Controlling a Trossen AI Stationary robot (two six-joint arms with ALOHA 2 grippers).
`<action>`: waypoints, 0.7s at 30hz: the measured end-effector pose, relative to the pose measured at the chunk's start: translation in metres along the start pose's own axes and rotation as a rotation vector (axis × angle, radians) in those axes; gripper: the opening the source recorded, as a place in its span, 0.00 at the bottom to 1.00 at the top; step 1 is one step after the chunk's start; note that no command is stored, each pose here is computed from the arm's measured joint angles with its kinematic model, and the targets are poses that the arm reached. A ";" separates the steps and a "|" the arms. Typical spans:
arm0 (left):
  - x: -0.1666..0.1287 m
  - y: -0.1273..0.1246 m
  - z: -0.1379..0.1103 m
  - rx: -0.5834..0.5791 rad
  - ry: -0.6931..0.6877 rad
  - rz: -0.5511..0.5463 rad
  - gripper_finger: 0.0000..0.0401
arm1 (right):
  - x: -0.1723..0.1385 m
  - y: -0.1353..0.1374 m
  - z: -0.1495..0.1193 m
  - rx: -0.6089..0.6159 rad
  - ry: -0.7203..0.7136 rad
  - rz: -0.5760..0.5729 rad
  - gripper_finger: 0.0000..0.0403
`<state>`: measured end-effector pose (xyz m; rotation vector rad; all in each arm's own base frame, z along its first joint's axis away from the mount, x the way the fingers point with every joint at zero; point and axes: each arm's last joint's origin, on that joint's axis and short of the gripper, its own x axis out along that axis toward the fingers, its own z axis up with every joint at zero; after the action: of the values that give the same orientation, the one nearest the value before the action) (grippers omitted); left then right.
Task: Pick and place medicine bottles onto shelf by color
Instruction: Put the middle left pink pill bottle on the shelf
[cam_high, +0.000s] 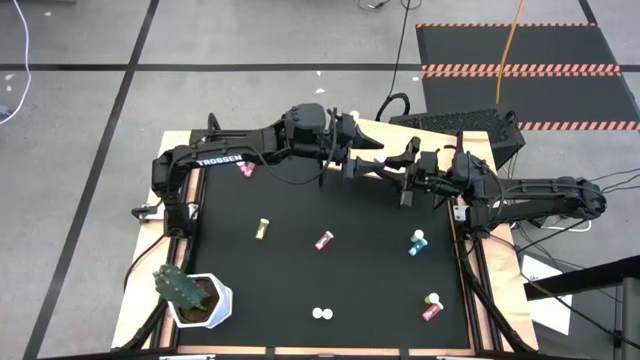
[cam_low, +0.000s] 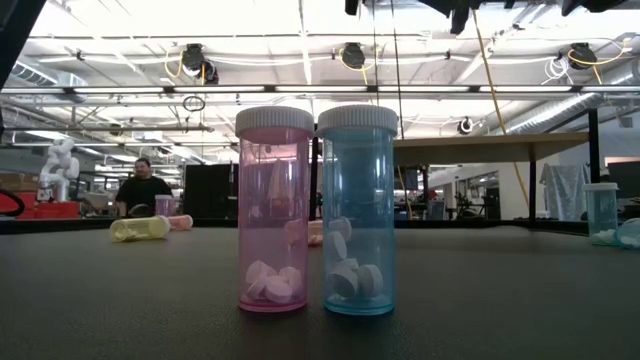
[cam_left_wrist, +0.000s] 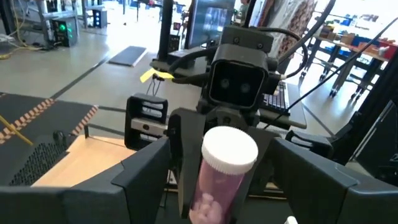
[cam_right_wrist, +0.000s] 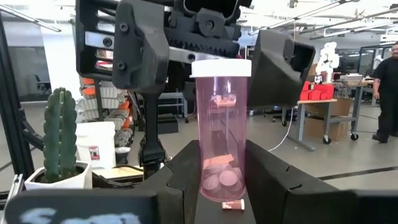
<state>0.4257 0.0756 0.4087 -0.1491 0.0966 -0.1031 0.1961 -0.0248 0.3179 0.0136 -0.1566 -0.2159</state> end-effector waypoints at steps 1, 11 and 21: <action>0.000 0.000 0.000 0.009 -0.003 0.000 0.68 | 0.000 0.000 0.000 0.000 0.001 0.000 0.25; 0.000 0.000 0.001 0.051 -0.010 -0.004 0.40 | 0.000 0.000 0.000 0.004 -0.003 -0.004 0.25; 0.000 0.001 0.001 0.054 -0.013 0.000 0.31 | 0.000 -0.002 0.000 0.025 0.008 -0.067 0.25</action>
<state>0.4255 0.0766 0.4099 -0.0961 0.0806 -0.1050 0.1958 -0.0269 0.3175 0.0444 -0.1513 -0.2803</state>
